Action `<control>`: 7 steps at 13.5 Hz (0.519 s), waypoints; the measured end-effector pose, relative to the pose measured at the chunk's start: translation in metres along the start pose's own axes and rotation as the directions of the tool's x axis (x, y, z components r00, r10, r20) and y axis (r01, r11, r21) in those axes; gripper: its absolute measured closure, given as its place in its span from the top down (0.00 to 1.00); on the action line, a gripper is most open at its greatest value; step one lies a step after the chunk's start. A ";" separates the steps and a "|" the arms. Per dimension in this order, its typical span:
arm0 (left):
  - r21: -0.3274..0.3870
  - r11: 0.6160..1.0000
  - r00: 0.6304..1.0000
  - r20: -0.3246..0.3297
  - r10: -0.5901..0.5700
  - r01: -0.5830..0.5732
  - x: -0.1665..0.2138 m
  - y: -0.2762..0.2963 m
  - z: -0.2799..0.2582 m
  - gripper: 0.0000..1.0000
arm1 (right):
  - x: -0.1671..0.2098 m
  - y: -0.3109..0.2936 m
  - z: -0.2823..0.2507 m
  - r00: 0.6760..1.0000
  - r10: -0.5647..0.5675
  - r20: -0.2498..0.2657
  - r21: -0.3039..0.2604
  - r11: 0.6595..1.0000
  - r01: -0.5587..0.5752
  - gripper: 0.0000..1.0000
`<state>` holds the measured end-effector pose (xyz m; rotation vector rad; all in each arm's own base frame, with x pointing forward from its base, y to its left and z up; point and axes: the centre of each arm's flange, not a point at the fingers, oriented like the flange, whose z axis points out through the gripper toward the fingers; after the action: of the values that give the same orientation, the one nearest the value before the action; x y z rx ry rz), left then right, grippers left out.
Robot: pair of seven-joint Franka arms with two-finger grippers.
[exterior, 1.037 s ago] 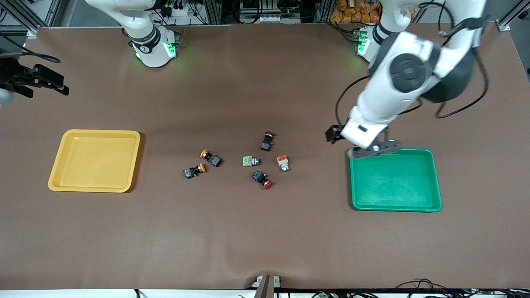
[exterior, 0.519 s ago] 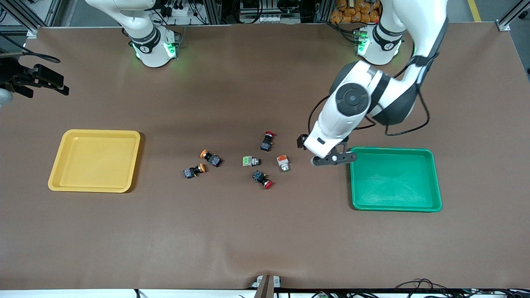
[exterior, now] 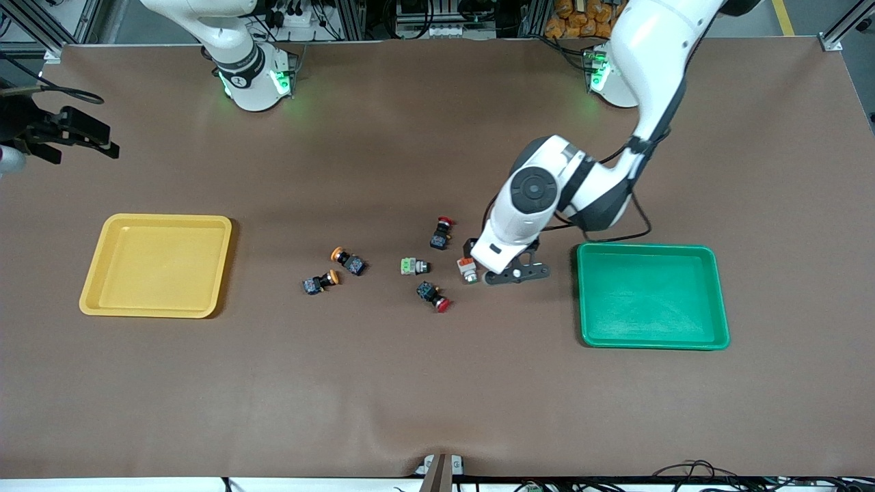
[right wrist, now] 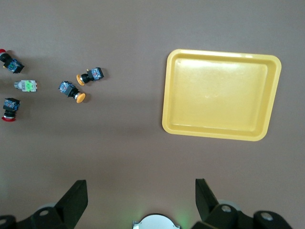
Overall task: Place green and yellow buttons in trays
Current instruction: 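Grasp the green button with orange base using the left gripper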
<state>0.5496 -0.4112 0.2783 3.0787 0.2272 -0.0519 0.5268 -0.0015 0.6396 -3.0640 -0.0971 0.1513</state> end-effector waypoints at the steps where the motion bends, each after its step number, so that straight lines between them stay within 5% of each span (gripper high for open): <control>1: 0.001 1.000 1.000 -0.011 -0.014 0.014 -0.004 0.006 0.013 1.00 | 0.005 -0.008 0.002 1.000 -0.016 -0.004 -0.001 1.000 0.016 1.00; 7: -0.038 0.996 0.996 -0.026 -0.087 0.086 -0.019 0.028 0.068 1.00 | 0.053 -0.052 0.056 0.994 -0.098 0.052 0.002 0.995 0.098 1.00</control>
<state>0.5334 -0.4450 0.2122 3.0329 0.3587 -0.0086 0.5708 0.0572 0.5827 -3.0482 -0.2503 0.2258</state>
